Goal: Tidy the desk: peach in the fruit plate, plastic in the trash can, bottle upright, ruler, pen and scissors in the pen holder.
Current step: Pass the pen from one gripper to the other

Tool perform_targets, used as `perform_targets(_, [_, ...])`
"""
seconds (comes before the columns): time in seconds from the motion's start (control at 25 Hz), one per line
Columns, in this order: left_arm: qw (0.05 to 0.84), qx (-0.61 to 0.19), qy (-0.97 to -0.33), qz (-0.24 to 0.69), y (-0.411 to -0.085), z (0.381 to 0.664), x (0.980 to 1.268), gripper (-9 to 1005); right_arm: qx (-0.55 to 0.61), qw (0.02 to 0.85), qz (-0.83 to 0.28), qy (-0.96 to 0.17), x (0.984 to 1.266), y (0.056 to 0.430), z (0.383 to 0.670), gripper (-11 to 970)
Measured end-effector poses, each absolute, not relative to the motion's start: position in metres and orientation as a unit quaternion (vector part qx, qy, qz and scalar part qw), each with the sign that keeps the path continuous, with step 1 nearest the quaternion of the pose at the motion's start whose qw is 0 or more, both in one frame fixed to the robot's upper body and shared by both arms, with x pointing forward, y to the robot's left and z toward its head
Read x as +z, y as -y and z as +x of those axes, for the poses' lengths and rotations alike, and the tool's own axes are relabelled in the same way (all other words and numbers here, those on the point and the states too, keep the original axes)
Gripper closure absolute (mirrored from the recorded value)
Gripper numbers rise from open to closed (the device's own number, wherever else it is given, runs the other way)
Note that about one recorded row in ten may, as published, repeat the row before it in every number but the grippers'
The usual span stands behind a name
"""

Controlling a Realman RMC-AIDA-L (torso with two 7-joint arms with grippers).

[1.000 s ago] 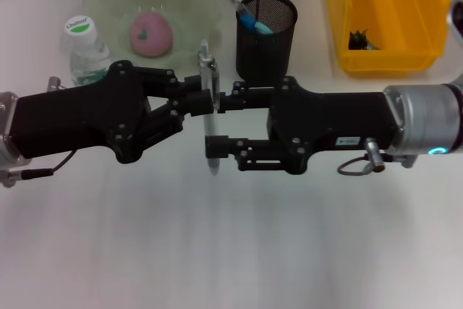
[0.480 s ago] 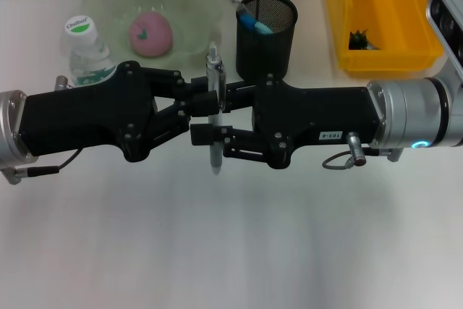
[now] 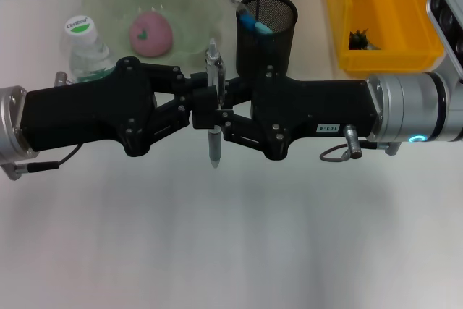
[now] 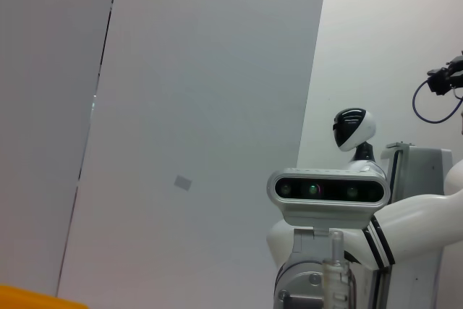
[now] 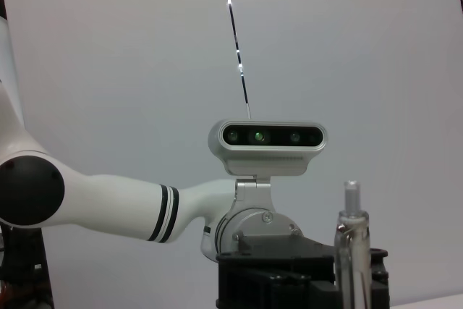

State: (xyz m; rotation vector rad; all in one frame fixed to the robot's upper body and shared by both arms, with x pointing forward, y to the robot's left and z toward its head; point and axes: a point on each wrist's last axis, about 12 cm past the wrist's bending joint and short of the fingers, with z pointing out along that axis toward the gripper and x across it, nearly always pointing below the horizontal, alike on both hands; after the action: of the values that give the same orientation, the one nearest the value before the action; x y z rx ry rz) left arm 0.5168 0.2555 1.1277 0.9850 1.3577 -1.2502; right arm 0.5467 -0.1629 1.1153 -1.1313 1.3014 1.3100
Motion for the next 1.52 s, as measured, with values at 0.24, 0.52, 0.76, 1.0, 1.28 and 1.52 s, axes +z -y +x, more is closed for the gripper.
perform_targets(0.24, [0.503, -0.515, -0.561, 0.409, -0.2552, 0.5180, 1.1289, 823, 0.533, 0.472, -0.462, -0.530, 1.1157, 0.1629, 0.5471, 833])
perform_targets(0.52, [0.504, -0.514, -0.564, 0.404, -0.2565, 0.5191, 1.1295, 782, 0.533, 0.474, -0.461, -0.529, 1.1166, 0.1623, 0.5480, 833])
perform_targets(0.76, [0.502, -0.513, -0.571, 0.397, -0.2576, 0.5201, 1.1292, 748, 0.532, 0.474, -0.461, -0.529, 1.1169, 0.1619, 0.5485, 833])
perform_targets(1.0, [0.489, -0.519, -0.591, 0.378, -0.2562, 0.5243, 1.1287, 713, 0.532, 0.474, -0.461, -0.529, 1.1170, 0.1611, 0.5491, 834])
perform_targets(1.28, [0.494, -0.518, -0.588, 0.376, -0.2575, 0.5240, 1.1292, 439, 0.530, 0.471, -0.465, -0.531, 1.1163, 0.1595, 0.5493, 834])
perform_targets(1.52, [0.494, -0.520, -0.585, 0.379, -0.2582, 0.5224, 1.1303, 312, 0.527, 0.472, -0.463, -0.535, 1.1151, 0.1603, 0.5498, 834])
